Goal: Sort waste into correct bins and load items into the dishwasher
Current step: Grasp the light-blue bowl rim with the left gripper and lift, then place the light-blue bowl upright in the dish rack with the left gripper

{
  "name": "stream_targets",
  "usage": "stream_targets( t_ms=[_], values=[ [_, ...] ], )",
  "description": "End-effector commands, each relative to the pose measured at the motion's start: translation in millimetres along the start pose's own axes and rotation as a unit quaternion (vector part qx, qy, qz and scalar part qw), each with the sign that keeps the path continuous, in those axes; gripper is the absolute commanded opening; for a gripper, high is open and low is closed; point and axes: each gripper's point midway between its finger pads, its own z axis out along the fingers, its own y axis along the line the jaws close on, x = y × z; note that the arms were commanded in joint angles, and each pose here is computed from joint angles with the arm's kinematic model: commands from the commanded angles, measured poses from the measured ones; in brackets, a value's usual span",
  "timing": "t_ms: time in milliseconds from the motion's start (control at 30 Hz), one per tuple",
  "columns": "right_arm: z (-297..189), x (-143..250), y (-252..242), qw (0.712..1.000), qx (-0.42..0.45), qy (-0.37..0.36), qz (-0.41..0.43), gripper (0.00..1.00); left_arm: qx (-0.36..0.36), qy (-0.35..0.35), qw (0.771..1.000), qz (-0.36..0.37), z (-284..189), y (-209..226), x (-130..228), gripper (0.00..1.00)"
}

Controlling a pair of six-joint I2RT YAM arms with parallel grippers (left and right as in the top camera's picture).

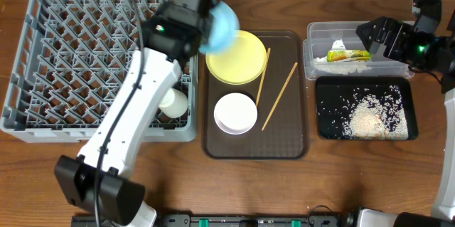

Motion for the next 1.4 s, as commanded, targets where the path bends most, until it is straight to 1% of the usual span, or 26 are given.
stream_targets(
  t_ms=[0, 67, 100, 200, 233, 300, 367, 567, 700, 767, 900, 1033, 1367],
  values=[
    [-2, -2, 1, 1.0, -0.001, -0.003, 0.003, 0.99, -0.161, -0.02, 0.987, 0.012, 23, 68, -13, 0.08],
    [-2, -2, 1, 1.0, 0.0, -0.003, 0.003, 0.99, -0.182, -0.03, 0.983, 0.021, 43, 80, -21, 0.07],
    [-2, -2, 1, 1.0, -0.001, -0.003, 0.003, 0.99, -0.205, -0.033, 0.978, 0.018, 49, 88, -23, 0.07],
    [-2, -2, 1, 1.0, -0.001, -0.003, 0.003, 0.99, -0.31, -0.039, 0.95, 0.027, 65, 116, -29, 0.07],
    [-2, -2, 1, 1.0, 0.0, -0.003, 0.003, 0.99, -0.328, -0.038, 0.943, 0.035, 69, 119, -31, 0.08],
    [-2, -2, 1, 1.0, -0.001, -0.003, 0.003, 0.99, -0.35, -0.033, 0.933, 0.072, 85, 117, -33, 0.07],
    [-2, -2, 1, 1.0, -0.001, -0.003, 0.003, 0.99, -0.365, -0.029, 0.926, 0.093, 99, 112, -32, 0.07],
    [-2, -2, 1, 1.0, -0.001, -0.003, 0.003, 0.99, -0.429, -0.015, 0.898, 0.095, 126, 110, -20, 0.07],
    [-2, -2, 1, 1.0, -0.001, -0.003, 0.003, 0.99, -0.433, -0.006, 0.896, 0.101, 139, 105, -10, 0.07],
    [-2, -2, 1, 1.0, 0.0, -0.003, 0.003, 0.99, -0.443, -0.008, 0.892, 0.09, 139, 107, -9, 0.07],
    [-2, -2, 1, 1.0, -0.001, -0.003, 0.003, 0.99, -0.445, -0.01, 0.892, 0.082, 139, 107, -8, 0.07],
    [-2, -2, 1, 1.0, -0.001, -0.003, 0.003, 0.99, -0.444, -0.004, 0.892, 0.086, 143, 105, 1, 0.07],
    [-2, -2, 1, 1.0, -0.001, -0.003, 0.003, 0.99, -0.43, 0.011, 0.896, 0.113, 154, 78, 31, 0.07]
  ],
)
